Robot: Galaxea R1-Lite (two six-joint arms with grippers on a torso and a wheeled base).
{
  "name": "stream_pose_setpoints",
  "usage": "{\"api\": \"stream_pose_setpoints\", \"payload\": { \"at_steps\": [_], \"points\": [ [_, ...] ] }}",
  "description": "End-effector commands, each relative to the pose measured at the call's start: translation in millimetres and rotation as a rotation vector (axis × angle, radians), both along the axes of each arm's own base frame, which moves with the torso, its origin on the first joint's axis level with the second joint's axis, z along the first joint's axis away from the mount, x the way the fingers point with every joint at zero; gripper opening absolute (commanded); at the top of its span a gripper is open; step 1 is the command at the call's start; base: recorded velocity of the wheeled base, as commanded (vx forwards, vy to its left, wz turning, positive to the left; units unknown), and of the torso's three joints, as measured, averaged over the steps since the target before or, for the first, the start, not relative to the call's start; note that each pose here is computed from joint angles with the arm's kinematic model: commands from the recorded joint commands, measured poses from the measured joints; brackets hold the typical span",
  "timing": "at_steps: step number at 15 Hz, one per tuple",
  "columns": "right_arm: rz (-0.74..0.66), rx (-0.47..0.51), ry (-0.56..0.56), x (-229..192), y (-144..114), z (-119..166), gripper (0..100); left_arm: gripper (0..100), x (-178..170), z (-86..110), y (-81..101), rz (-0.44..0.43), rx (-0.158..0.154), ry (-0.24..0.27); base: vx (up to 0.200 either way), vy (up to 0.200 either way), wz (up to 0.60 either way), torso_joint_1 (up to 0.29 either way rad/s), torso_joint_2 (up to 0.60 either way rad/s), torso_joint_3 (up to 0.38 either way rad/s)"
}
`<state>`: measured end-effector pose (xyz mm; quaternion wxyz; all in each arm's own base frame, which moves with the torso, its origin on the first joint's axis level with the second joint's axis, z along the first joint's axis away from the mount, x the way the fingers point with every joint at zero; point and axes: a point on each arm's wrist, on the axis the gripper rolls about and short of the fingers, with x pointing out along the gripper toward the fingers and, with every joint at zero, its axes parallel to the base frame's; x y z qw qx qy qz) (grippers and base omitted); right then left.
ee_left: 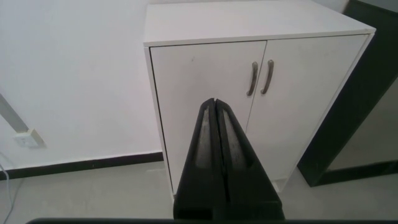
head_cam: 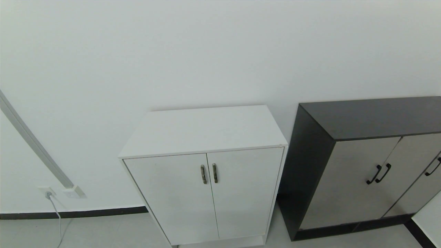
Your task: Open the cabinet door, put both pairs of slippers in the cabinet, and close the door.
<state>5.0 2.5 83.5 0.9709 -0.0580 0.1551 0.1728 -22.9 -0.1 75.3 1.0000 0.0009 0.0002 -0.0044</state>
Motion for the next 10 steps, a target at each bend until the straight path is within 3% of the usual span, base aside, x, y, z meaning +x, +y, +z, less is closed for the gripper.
{"api": "stream_pose_setpoints", "payload": {
  "at_steps": [1, 7, 10],
  "points": [
    [0.048, 0.022, -0.031, -5, -1, -4, 0, 0, 0, 0.0, 0.0, 0.0, 0.001, 0.001, 0.0, 0.0, 0.0, 0.0, 0.0, 0.0],
    [-0.058, 0.038, -0.076, -9, -2, -4, 0, 0, 0, 0.0, 0.0, 0.0, 0.001, 0.001, 0.0, 0.0, 0.0, 0.0, 0.0, 0.0],
    [-0.185, 0.076, -0.182, -18, -2, -5, 0, 0, 0, 0.0, 0.0, 0.001, 0.0, 0.001, 0.0, 0.0, 0.0, 0.0, 0.0, 0.0]
  ]
}}
